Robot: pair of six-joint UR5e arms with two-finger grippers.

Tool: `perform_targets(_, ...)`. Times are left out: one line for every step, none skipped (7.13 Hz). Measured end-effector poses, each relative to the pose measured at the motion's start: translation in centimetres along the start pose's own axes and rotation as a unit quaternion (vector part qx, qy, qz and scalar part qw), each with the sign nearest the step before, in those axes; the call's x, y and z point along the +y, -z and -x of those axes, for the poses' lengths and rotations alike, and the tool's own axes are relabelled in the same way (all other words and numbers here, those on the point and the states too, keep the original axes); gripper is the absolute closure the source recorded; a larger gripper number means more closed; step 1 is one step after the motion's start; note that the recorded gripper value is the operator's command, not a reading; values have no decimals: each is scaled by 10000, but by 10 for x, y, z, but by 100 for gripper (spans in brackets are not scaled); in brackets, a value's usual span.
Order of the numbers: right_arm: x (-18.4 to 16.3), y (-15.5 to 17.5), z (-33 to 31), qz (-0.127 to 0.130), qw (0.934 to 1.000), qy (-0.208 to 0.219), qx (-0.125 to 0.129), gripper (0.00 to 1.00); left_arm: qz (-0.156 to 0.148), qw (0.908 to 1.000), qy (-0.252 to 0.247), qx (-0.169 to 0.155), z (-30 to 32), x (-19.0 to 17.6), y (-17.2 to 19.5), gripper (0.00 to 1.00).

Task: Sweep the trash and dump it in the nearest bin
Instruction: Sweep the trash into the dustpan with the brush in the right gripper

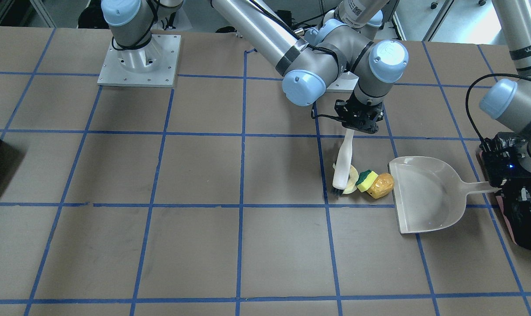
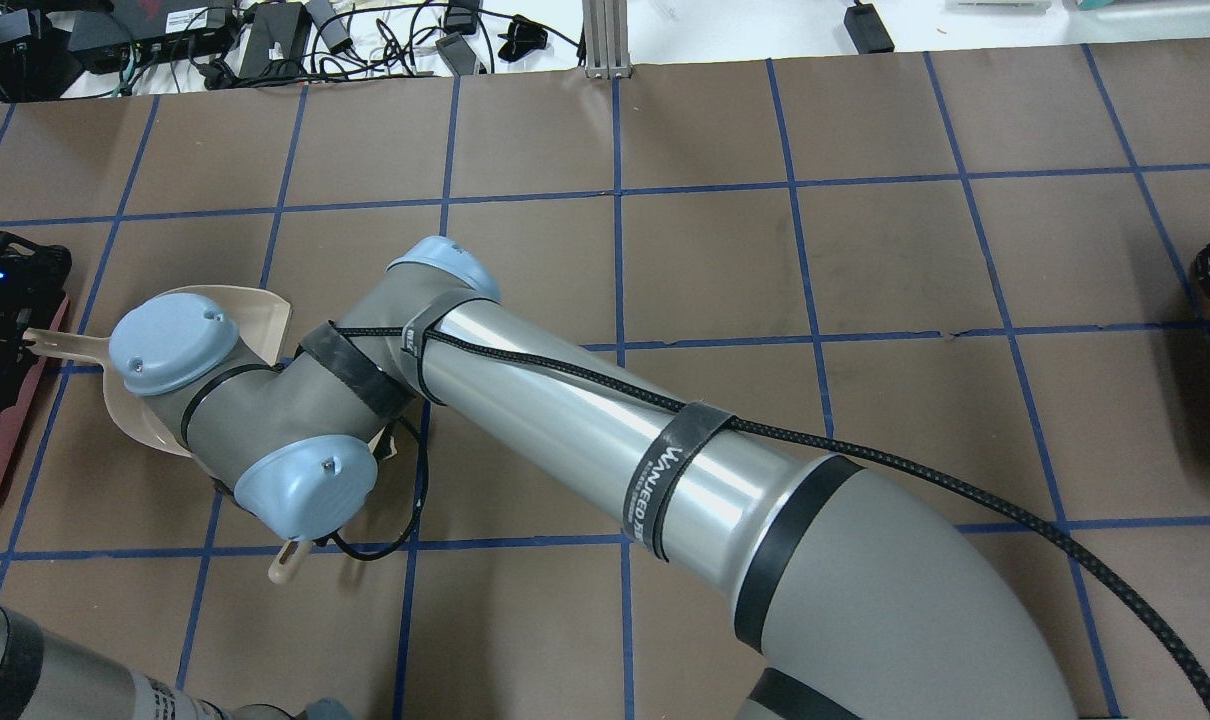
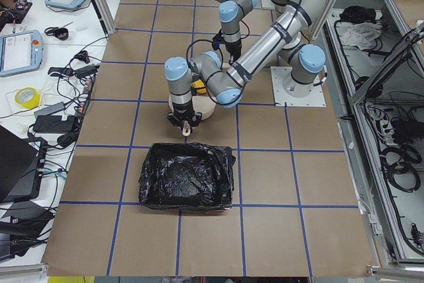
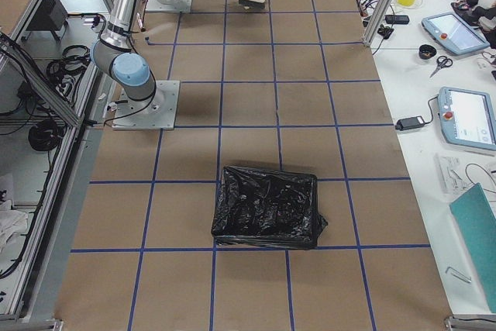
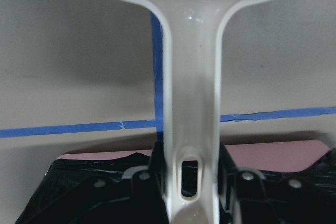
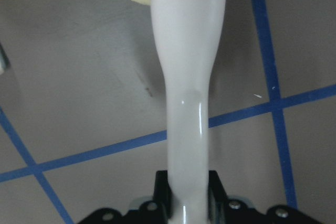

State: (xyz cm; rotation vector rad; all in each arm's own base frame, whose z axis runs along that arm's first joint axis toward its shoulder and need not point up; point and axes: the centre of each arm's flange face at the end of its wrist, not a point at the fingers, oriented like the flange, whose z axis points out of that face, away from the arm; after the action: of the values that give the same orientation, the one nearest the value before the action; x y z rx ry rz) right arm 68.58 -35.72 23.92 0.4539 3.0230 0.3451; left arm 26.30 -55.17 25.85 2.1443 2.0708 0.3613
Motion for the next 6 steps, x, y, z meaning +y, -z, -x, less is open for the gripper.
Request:
perform_targets(-5,-2,13,35,9999,-15,-93,100,1,10000,4,-1,0,0,0,100)
perform_targets(-8,-2,23,46,9998,-13,-171,100,1,10000,7,-1,0,0,0,100)
perform_targets(-9,2,30,60,9996,3,-258,100,1,10000,9,0,0,0,-1,100)
perform_targets(-8,10,36,84,9993,21,-376,100,-1,10000,11,2,1,0,-1,100)
perform_targets(-7,17,43,102,9988,34,-485,100,-3,10000,10,3,1,-1,-1,100)
perform_targets(-9,18,50,109,9984,30,-558,100,-7,10000,8,8,1,-1,-2,100)
